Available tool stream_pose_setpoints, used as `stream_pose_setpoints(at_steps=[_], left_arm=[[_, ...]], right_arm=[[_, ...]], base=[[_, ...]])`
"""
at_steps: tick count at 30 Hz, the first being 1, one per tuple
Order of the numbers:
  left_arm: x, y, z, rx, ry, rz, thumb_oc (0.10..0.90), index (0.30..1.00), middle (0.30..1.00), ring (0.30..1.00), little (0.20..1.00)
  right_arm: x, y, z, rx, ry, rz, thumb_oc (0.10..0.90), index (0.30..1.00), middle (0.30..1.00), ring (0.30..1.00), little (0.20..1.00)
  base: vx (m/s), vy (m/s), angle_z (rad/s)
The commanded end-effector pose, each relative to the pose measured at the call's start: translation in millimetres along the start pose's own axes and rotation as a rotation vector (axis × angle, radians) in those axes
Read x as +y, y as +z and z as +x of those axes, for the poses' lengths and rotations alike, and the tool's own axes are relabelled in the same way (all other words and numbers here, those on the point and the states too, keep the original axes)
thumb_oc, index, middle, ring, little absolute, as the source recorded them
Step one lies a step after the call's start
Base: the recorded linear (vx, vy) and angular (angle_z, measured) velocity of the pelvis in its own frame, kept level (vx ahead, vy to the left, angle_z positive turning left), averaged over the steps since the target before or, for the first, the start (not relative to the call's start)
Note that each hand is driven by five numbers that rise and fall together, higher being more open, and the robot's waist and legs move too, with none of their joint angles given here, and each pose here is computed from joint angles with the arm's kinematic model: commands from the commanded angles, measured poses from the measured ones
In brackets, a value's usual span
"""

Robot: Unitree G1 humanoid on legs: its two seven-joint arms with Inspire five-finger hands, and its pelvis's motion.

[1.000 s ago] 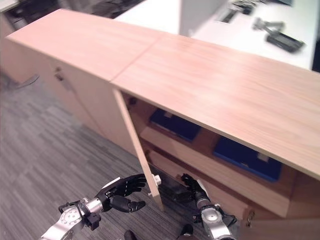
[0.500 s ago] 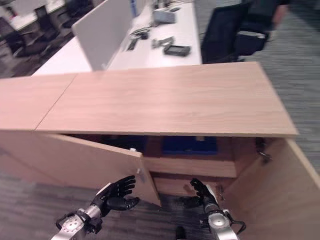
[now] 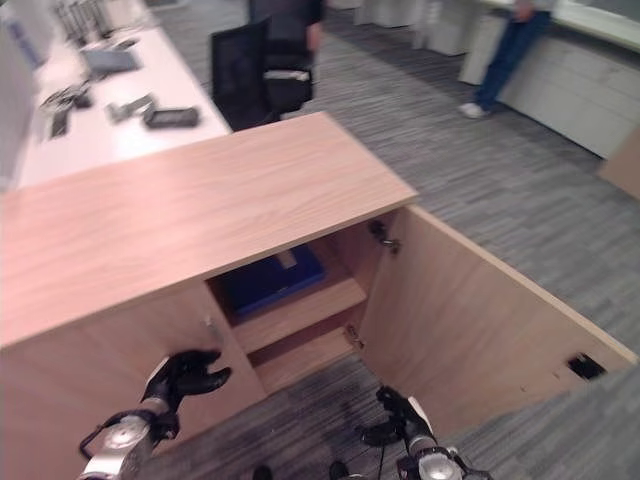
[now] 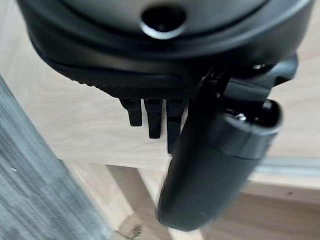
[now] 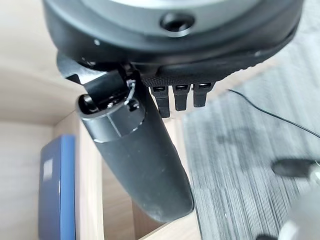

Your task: Put the empty folder in the office cabinet

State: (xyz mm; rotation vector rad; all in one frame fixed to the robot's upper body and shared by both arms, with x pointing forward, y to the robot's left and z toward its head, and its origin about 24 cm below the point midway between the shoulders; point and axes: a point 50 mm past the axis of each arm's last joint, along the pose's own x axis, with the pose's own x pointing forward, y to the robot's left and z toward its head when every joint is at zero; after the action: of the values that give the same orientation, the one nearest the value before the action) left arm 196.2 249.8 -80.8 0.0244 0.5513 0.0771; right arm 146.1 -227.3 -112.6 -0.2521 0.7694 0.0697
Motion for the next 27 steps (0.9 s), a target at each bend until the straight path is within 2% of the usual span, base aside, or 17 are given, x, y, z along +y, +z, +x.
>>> stream_pose_setpoints(at_steps=[1,4,7,9,10,11,12,13,14,17,18,19,20,27], left_arm=[[46,131,25,-0.467,0.204,-0.026,0.8,0.9,0.9,0.9,0.9],[61,139,23,-0.471,0.253,-0.021,0.8,0.9,0.9,0.9,0.9],[57,144,25,-0.485,0.239,-0.006,0.8,0.9,0.9,0.9,0.9],[39,142,24,-0.512,0.175,-0.003,0.8,0.9,0.9,0.9,0.9],[38,142,24,-0.511,0.175,-0.003,0.8,0.9,0.9,0.9,0.9],[24,136,24,-0.513,0.126,-0.006,0.8,0.9,0.9,0.9,0.9],[23,136,24,-0.512,0.126,-0.007,0.8,0.9,0.9,0.9,0.9],[-1,130,23,-0.514,0.037,0.008,0.8,0.9,0.9,0.9,0.9],[-13,124,22,-0.507,-0.013,0.017,0.8,0.9,0.9,0.9,0.9],[-34,103,11,-0.477,-0.122,0.001,0.8,0.9,0.9,0.9,0.9],[-47,89,4,-0.444,-0.2,-0.014,0.8,0.9,0.9,0.9,0.9],[-47,89,4,-0.442,-0.201,-0.014,0.8,0.9,0.9,0.9,0.9],[-62,80,1,-0.415,-0.271,-0.026,0.8,0.9,0.9,0.9,0.9],[-74,60,-3,-0.344,-0.327,-0.007,0.8,0.9,0.9,0.9,0.9]], right_arm=[[-3,38,6,-0.179,0.025,-0.004,0.8,0.9,0.9,0.9,0.9],[-2,32,4,-0.162,0.035,-0.001,0.8,0.9,0.9,0.9,0.9],[-3,27,2,-0.147,0.032,0.015,0.8,0.9,0.9,0.9,0.9],[-7,30,5,-0.15,0.002,0.036,0.8,0.9,0.9,0.9,0.9],[-7,30,5,-0.15,0.001,0.036,0.8,0.9,0.9,0.9,0.9],[-9,38,8,-0.171,-0.01,0.04,0.8,0.9,0.9,0.9,0.9],[-9,38,7,-0.17,-0.011,0.039,0.8,0.9,0.9,0.9,0.9],[-10,52,12,-0.21,-0.029,0.039,0.8,0.9,0.9,0.9,0.9],[-9,58,14,-0.231,-0.036,0.045,0.8,0.9,0.9,0.9,0.9],[-6,69,16,-0.268,-0.037,0.039,0.8,0.9,0.9,0.9,0.9],[-6,70,17,-0.264,-0.039,0.038,0.8,0.9,0.9,0.9,0.9],[-6,70,17,-0.263,-0.039,0.038,0.8,0.9,0.9,0.9,0.9],[-7,69,17,-0.258,-0.045,0.047,0.8,0.9,0.9,0.9,0.9],[-13,73,17,-0.27,-0.054,0.043,0.8,0.9,0.9,0.9,0.9]], base=[[0.06,0.141,-0.21],[0.05,0.111,-0.21],[0.04,0.078,-0.08],[-0.01,0.009,-0.03],[-0.03,-0.004,-0.14],[-0.02,-0.007,-0.19],[-0.09,-0.037,-0.31],[-0.13,-0.046,-0.4],[-0.19,-0.075,-0.69],[-0.13,-0.11,-0.85],[-0.08,-0.119,-0.6],[-0.06,-0.208,-0.73],[-0.01,-0.127,-0.71],[0.0,-0.197,-0.41]])
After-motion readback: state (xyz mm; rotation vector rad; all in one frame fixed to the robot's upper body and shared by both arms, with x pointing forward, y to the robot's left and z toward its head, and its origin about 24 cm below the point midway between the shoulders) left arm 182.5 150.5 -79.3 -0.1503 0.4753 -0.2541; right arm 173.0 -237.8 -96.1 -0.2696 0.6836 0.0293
